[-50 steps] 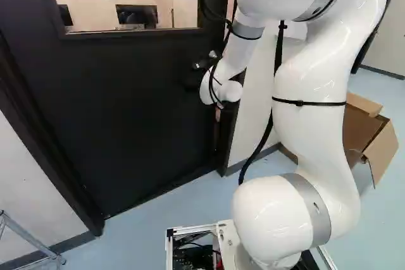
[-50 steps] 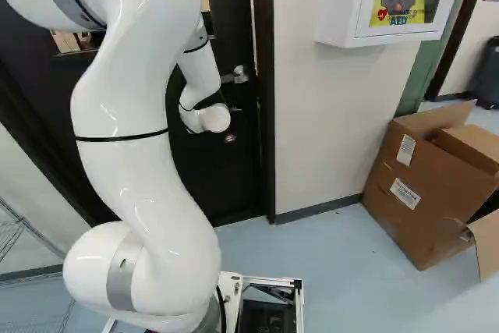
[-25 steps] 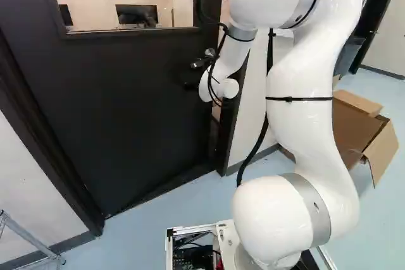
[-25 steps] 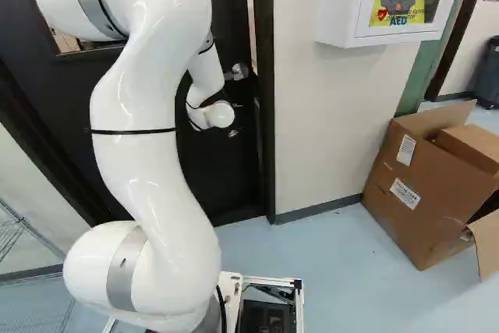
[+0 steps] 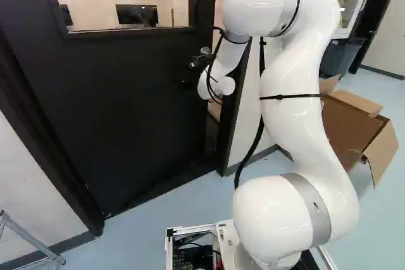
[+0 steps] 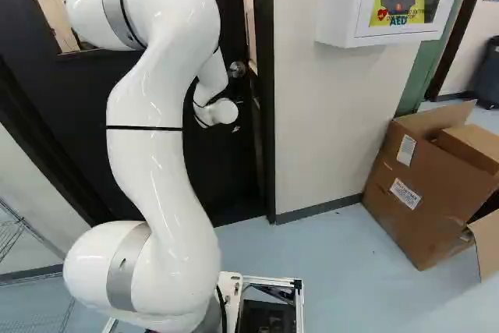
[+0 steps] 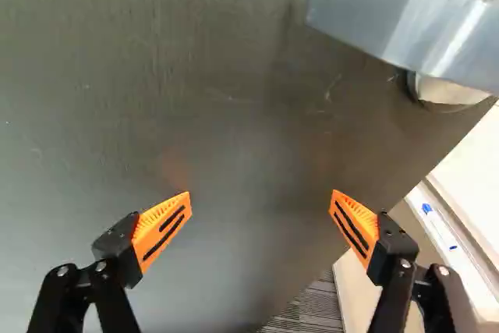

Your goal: Open the door and move inside

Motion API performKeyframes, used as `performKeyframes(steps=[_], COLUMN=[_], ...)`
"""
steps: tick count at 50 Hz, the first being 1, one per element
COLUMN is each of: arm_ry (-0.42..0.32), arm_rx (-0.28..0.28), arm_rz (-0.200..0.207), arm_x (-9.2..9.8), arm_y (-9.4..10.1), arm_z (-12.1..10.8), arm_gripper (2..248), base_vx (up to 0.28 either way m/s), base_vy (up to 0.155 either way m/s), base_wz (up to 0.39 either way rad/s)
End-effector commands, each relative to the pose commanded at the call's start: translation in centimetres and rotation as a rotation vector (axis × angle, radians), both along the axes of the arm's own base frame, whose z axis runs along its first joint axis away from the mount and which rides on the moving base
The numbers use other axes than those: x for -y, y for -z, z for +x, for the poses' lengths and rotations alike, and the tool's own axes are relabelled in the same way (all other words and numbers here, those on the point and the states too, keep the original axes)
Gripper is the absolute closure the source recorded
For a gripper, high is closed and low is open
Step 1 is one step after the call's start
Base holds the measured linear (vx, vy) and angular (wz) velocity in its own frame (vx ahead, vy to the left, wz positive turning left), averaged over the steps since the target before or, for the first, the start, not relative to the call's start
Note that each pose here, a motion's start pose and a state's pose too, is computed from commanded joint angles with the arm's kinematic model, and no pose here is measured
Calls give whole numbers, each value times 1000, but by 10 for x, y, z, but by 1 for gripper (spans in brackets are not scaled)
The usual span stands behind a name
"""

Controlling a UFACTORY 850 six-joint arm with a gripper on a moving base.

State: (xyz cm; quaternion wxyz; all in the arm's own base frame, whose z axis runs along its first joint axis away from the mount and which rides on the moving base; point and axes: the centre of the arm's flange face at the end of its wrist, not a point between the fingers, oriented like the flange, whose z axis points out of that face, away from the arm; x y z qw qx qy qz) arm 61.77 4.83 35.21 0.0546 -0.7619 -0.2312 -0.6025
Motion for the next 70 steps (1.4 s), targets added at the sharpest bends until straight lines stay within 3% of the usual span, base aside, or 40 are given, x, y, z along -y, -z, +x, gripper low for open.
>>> performKeyframes(steps=[47, 70], arm_ry=[-127, -147], arm_rx=[91, 133], arm_rz=[-59, -67], arm_x=[-21, -29], arm_y=[20, 28], arm_z=[89, 124], arm_gripper=[3, 3], base_vx=[0, 0], base_vy=[0, 0], base_wz=[0, 0])
